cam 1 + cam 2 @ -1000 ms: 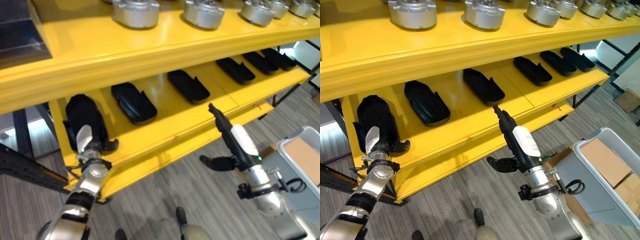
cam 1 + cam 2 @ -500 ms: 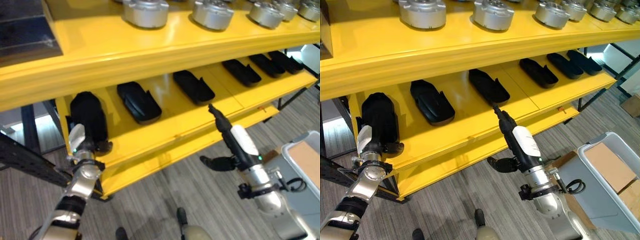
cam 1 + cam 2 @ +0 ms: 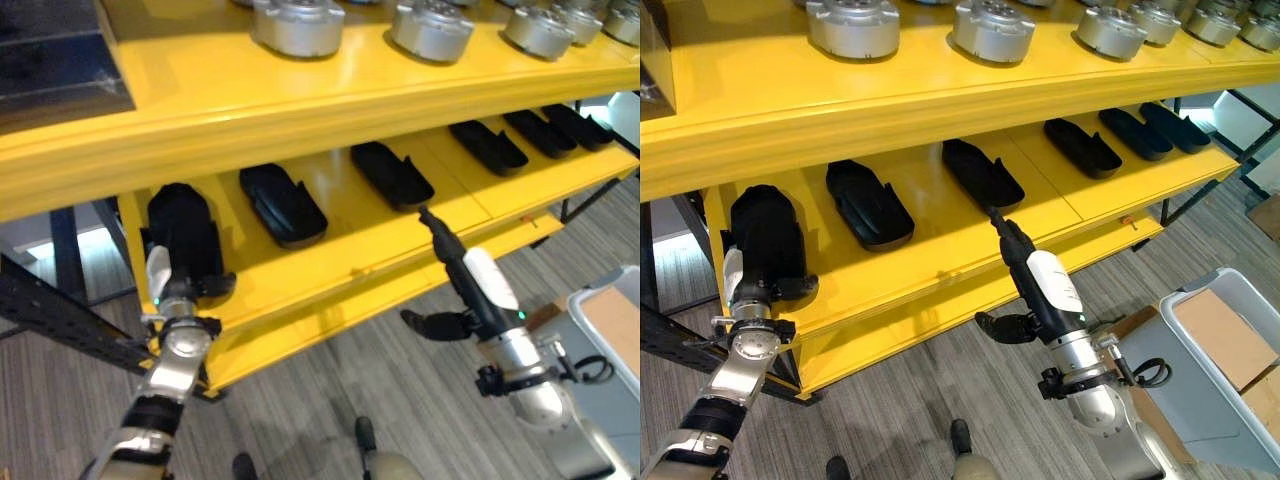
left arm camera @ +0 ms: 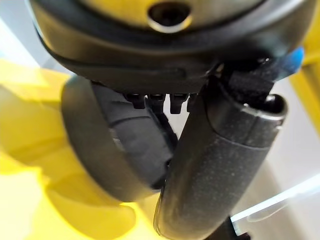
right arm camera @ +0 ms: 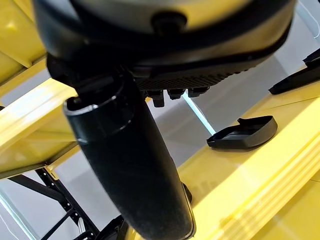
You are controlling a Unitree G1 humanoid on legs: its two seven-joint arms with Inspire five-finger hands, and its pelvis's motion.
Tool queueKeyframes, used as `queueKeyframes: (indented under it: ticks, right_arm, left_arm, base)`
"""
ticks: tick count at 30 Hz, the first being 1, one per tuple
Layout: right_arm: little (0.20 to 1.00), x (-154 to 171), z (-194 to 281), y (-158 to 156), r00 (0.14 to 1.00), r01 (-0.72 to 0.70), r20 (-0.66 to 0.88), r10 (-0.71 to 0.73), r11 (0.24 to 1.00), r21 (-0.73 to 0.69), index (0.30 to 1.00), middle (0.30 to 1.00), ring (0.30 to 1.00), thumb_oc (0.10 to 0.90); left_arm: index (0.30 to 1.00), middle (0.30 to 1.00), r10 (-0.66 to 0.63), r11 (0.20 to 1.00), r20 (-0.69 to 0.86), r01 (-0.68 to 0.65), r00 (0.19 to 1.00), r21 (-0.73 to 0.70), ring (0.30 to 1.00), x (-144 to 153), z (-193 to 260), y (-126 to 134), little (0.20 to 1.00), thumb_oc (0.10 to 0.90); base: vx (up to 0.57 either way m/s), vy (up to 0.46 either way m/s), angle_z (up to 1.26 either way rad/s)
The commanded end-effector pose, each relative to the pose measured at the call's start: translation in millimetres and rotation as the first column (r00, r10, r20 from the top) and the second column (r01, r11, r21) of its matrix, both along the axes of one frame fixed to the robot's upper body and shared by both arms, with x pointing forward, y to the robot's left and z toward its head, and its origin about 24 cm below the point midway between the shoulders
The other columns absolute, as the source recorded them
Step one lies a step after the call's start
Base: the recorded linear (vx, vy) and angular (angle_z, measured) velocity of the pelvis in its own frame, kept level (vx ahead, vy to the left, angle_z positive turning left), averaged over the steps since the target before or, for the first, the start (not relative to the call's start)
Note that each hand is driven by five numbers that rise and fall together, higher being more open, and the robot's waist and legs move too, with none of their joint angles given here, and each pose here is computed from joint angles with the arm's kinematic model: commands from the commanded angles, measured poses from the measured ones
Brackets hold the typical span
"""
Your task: Move parts from the plastic box to the shelf.
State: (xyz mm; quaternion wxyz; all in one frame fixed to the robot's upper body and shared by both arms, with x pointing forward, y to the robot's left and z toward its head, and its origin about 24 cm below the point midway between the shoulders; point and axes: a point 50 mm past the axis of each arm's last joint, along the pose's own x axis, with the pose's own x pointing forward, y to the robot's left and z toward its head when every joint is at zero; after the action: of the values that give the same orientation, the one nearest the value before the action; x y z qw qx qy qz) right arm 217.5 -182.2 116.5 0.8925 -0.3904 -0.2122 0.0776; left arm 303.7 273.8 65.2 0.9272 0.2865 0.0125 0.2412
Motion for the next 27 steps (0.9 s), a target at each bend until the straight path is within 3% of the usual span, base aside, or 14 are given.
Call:
queueKeyframes:
  ticks: [1, 9, 20, 27]
  right_arm:
    - [1.0, 4.4, 55.6, -6.5, 0.96, 0.006, 0.28, -0.011, 1.0, 0.019, 1.0, 1.0, 1.0, 0.9]
    - [1.0, 9.4, 62.1, -4.4, 0.954, 0.005, 0.3, -0.008, 1.0, 0.013, 1.0, 1.0, 1.0, 0.9]
    - [1.0, 10.2, 64.3, -0.5, 0.954, -0.019, 0.298, 0.01, 0.999, 0.03, 1.0, 1.0, 1.0, 0.9]
    - [1.0, 13.0, 60.4, 4.0, 0.968, -0.088, 0.246, 0.043, 0.98, 0.176, 1.0, 1.0, 1.0, 0.9]
  left_arm:
    - [1.0, 1.0, -0.019, 1.0, 0.327, 0.022, 0.945, -0.005, 1.0, 22.2, 72.0, -3.3, 1.0, 0.9]
    - [1.0, 1.0, -0.136, 0.984, 0.517, 0.177, 0.845, -0.031, 1.0, 6.4, 105.4, -28.0, 1.0, 0.9]
    - [1.0, 1.0, -0.185, 0.958, 0.578, 0.276, 0.795, -0.073, 1.0, -16.5, 106.8, -32.4, 1.0, 0.9]
    - [1.0, 1.0, -0.206, 0.914, 0.562, 0.362, 0.801, -0.181, 1.0, -38.2, 86.6, -32.6, 1.0, 0.9]
  base:
    - [0.0, 0.0, 0.0]
    - [0.0, 0.0, 0.0]
    - [-0.01, -0.002, 0.02]
    - [-0.01, -0.003, 0.04]
